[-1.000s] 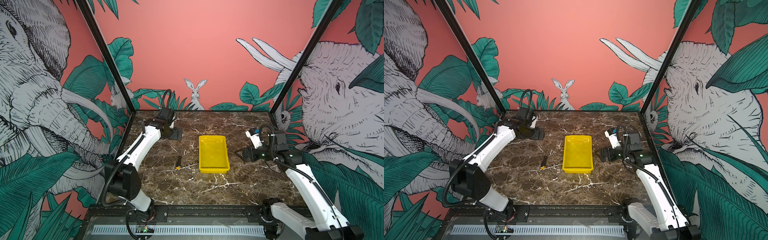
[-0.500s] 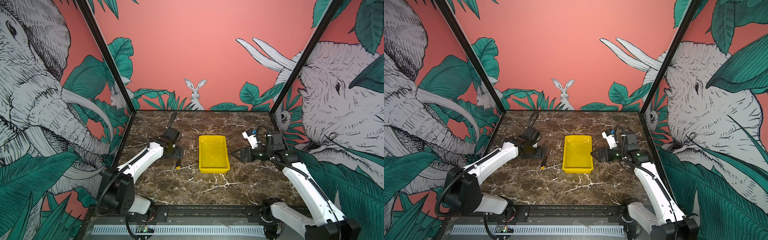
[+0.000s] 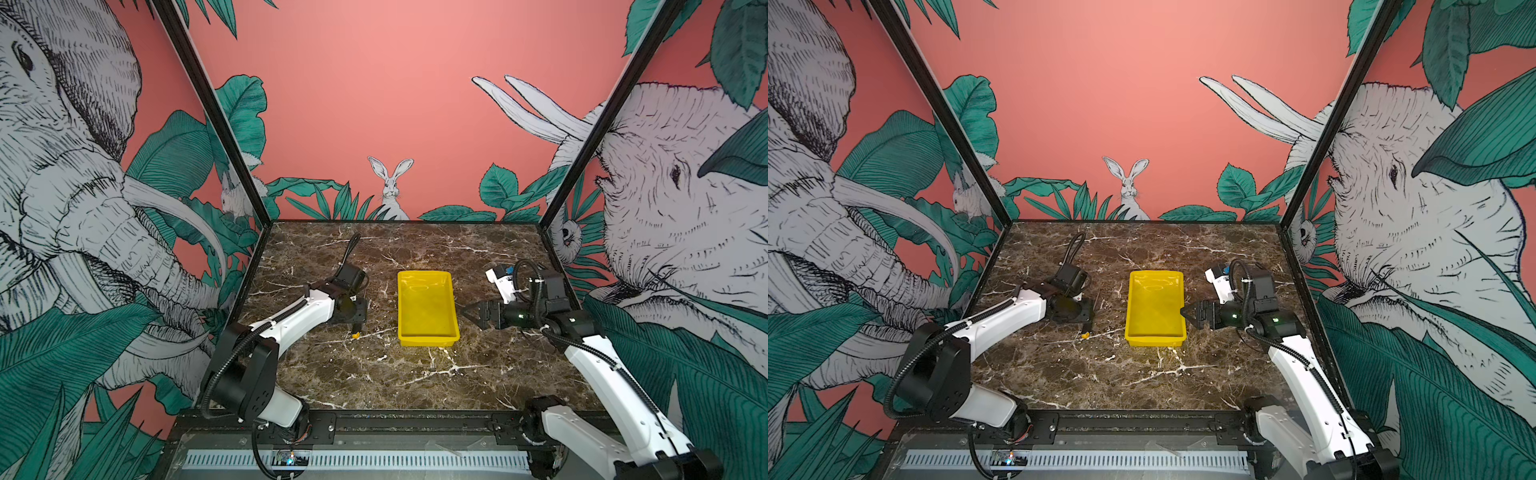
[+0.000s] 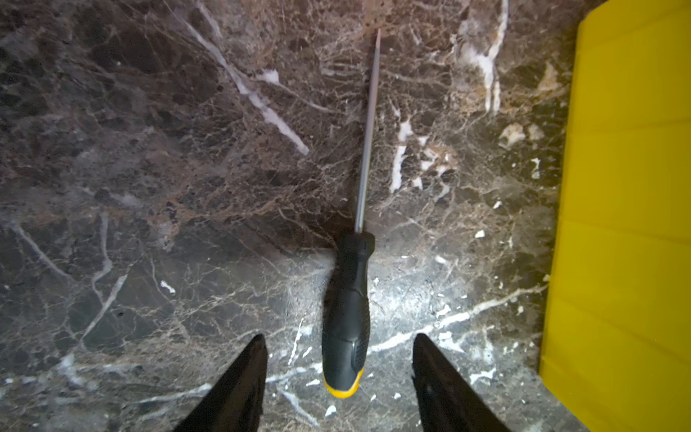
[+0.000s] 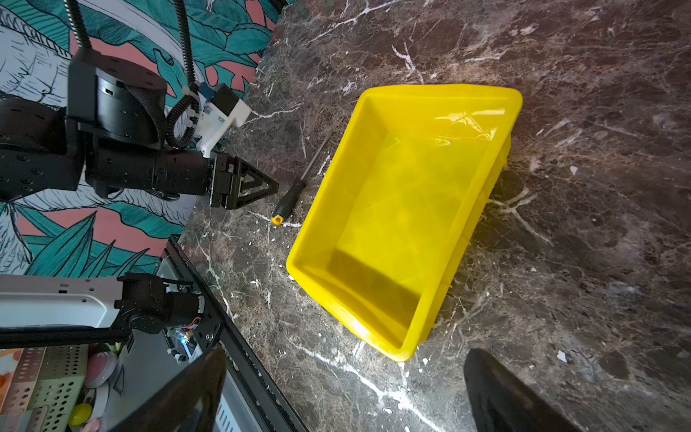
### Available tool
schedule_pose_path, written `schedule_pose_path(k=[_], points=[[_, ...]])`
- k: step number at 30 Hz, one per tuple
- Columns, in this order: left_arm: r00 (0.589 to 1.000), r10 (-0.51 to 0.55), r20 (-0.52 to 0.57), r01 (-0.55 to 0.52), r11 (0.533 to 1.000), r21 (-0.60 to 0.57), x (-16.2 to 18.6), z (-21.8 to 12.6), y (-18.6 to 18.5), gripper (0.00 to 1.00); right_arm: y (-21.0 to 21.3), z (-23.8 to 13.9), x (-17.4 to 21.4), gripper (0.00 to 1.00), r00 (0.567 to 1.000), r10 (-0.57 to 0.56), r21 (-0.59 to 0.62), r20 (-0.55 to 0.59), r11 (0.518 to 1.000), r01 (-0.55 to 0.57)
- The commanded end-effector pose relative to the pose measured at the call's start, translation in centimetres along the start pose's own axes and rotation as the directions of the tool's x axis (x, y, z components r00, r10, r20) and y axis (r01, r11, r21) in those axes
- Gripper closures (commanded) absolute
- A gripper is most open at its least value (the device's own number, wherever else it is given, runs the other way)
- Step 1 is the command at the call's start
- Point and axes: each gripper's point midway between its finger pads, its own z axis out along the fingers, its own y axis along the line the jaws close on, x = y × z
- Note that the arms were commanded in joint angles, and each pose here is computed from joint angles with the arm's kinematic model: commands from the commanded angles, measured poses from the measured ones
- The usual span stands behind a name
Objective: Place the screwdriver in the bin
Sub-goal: 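Move the left gripper over the screwdriver handle while the right arm nears the bin, then lower the left gripper and close it on the screwdriver handle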
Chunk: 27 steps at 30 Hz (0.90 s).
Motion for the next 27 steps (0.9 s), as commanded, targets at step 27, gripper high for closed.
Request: schedule_pose_path(k=[27], points=[[0.996, -0.051, -0.076, 0.048, 0.998, -0.045, 2.8, 3.8, -0.2, 0.54, -0.2, 0.8, -1.2, 0.01, 1.0, 0.004, -0.004, 0.006, 1.0, -0.004]])
